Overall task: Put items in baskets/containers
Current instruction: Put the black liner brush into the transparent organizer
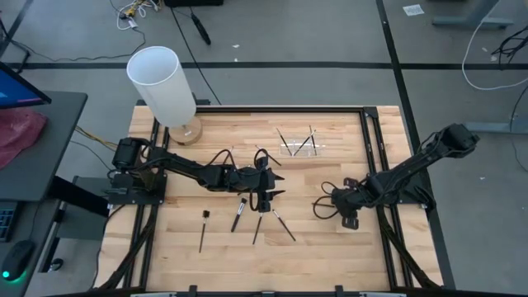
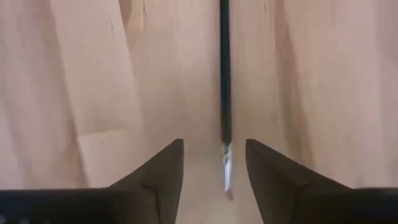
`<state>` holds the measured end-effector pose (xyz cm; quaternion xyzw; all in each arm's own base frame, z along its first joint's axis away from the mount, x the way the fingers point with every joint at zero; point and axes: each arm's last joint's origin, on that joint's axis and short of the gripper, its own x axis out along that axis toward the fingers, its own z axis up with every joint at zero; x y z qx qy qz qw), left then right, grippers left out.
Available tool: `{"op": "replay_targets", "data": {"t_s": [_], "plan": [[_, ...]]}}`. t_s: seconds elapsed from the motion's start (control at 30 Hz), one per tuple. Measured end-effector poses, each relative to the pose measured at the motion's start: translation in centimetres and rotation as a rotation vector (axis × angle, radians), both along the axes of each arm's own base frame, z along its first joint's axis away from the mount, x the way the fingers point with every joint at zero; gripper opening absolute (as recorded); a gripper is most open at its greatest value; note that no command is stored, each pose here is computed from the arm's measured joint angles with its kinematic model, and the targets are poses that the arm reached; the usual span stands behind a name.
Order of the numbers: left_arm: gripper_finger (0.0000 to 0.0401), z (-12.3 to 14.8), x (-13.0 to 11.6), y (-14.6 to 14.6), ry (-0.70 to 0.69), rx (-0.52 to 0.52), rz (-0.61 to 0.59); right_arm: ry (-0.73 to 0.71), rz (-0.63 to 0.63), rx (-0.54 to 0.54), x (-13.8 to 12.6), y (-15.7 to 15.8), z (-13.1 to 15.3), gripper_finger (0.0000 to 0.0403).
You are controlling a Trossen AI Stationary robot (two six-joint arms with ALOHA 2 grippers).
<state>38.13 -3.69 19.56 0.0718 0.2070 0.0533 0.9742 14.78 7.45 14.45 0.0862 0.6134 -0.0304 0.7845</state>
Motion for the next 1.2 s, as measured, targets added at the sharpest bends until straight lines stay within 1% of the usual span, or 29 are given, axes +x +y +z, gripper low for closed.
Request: {"op": "replay_targets", "data": {"t_s": [0.1,0.27,0.4,0.5,0.6,0.7,0.83,0.97,1.13,1.2], "plan": [[0.0195,0.0,0.0,0.0,0.000,0.000,0.000,-0.010,0.028,-0.043,-0.3,0.1,-0.3,0.0173],[0.0195,0.0,0.0,0.0,0.005,0.001,0.000,0.014,0.019,-0.058,-1.3,0.2,-1.4,0.0150],[0.0195,-0.1,0.0,0.0,0.007,0.001,-0.001,0.005,-0.010,-0.074,-2.2,0.2,-2.4,0.0111],[0.0195,-0.1,0.0,0.0,0.008,0.001,-0.001,-0.033,-0.031,-0.094,-2.6,0.4,-2.9,0.0075],[0.0195,-0.1,0.0,0.0,0.008,0.001,-0.001,-0.072,-0.026,-0.118,-3.0,0.9,-3.0,0.0042],[0.0195,-0.1,0.0,0.0,0.010,0.001,-0.002,-0.114,-0.021,-0.143,-3.3,1.3,-3.2,0.0021],[0.0195,-0.1,0.0,0.0,0.011,0.001,-0.002,-0.180,-0.047,-0.155,-3.3,1.6,-3.3,0.0010],[0.0195,-0.1,0.0,0.0,0.011,0.001,-0.002,-0.251,-0.064,-0.154,-2.9,1.9,-3.2,0.0008],[0.0195,-0.1,0.0,0.0,0.011,0.001,-0.002,-0.328,-0.066,-0.183,-2.1,2.3,-3.5,0.0007],[0.0195,-0.1,0.0,0.0,0.011,0.001,-0.002,-0.384,-0.075,-0.193,-1.7,2.5,-3.5,0.0006]]}}
